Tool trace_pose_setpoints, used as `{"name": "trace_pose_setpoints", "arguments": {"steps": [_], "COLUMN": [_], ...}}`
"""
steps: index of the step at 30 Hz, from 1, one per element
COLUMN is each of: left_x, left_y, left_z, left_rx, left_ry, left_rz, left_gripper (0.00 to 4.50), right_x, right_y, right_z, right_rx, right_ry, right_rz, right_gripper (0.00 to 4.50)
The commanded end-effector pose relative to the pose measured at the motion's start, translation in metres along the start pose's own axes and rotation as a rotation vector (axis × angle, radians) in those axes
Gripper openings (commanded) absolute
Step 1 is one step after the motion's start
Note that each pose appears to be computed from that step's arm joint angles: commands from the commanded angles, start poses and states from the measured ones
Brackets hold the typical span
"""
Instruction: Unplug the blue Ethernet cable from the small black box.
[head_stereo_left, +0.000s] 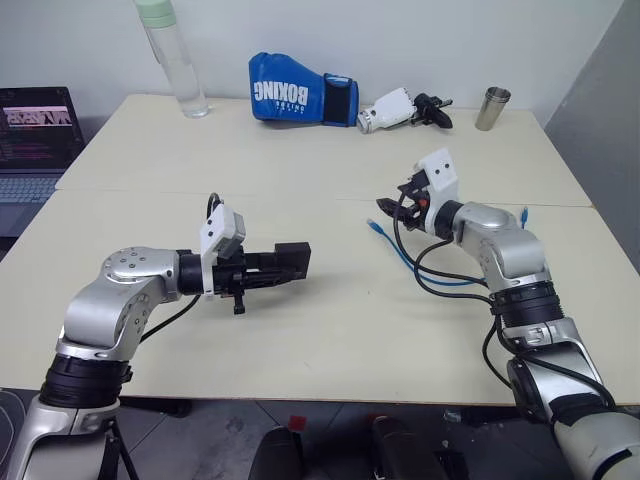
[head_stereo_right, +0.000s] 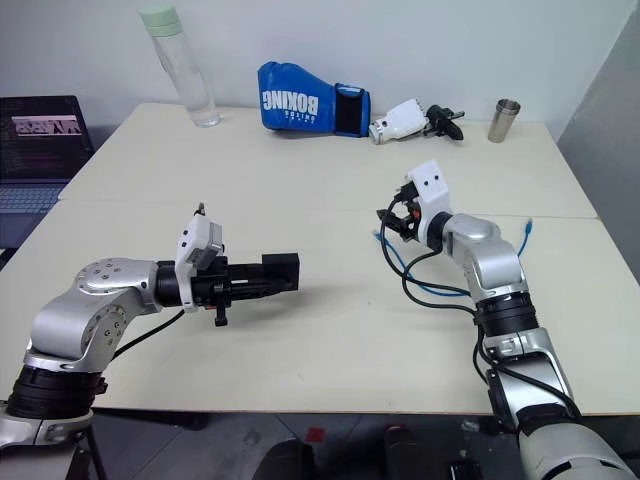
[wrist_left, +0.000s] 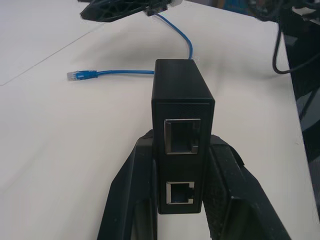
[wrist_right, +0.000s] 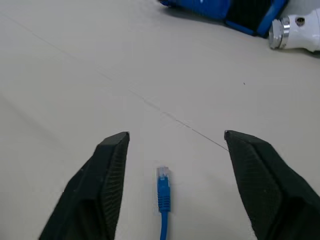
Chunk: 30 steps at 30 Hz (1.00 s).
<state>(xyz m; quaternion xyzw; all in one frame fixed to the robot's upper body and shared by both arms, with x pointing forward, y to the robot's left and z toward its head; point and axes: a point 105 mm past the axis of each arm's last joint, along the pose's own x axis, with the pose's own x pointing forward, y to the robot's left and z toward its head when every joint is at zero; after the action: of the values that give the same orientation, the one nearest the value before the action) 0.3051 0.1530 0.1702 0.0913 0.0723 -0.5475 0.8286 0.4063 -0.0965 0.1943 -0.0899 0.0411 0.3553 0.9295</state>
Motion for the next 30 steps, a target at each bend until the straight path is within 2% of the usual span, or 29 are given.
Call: {"name": "trace_pose_setpoints", "arguments": {"steps": [1, 3, 6, 14, 17, 25, 27, 30], "left_x": [-0.002, -0.003, -0.004, -0.014, -0.017, -0.005, -0.006, -0.008], "left_y": [0.027, 0.047, 0.067, 0.1, 0.104, 0.094, 0.094, 0.095], "left_z": [0.005, 0.001, -0.009, -0.045, -0.058, -0.077, -0.08, -0.082], "left_rx": [0.036, 0.033, 0.033, 0.012, -0.011, -0.062, -0.084, -0.105], "left_ry": [-0.071, -0.117, -0.156, -0.174, -0.171, -0.143, -0.142, -0.144], "left_rz": [0.188, 0.328, 0.482, 0.763, 0.806, 0.754, 0.756, 0.759], "left_gripper": [0.78, 0.78, 0.78, 0.78, 0.78, 0.78, 1.48, 2.1], "right_x": [-0.016, -0.023, -0.024, -0.006, -0.006, -0.009, -0.009, -0.01], "right_y": [0.042, 0.068, 0.091, 0.106, 0.108, 0.105, 0.105, 0.105], "right_z": [0.018, 0.019, 0.022, 0.029, 0.026, 0.026, 0.027, 0.028], "right_rx": [-0.044, -0.072, -0.079, -0.065, -0.075, -0.03, -0.023, -0.017], "right_ry": [-0.06, -0.065, -0.08, -0.116, -0.103, -0.098, -0.099, -0.099], "right_rz": [0.246, 0.367, 0.434, 0.4, 0.41, 0.42, 0.422, 0.425], "right_gripper": [3.84, 3.89, 3.89, 3.89, 3.89, 3.89, 3.89, 3.89]}}
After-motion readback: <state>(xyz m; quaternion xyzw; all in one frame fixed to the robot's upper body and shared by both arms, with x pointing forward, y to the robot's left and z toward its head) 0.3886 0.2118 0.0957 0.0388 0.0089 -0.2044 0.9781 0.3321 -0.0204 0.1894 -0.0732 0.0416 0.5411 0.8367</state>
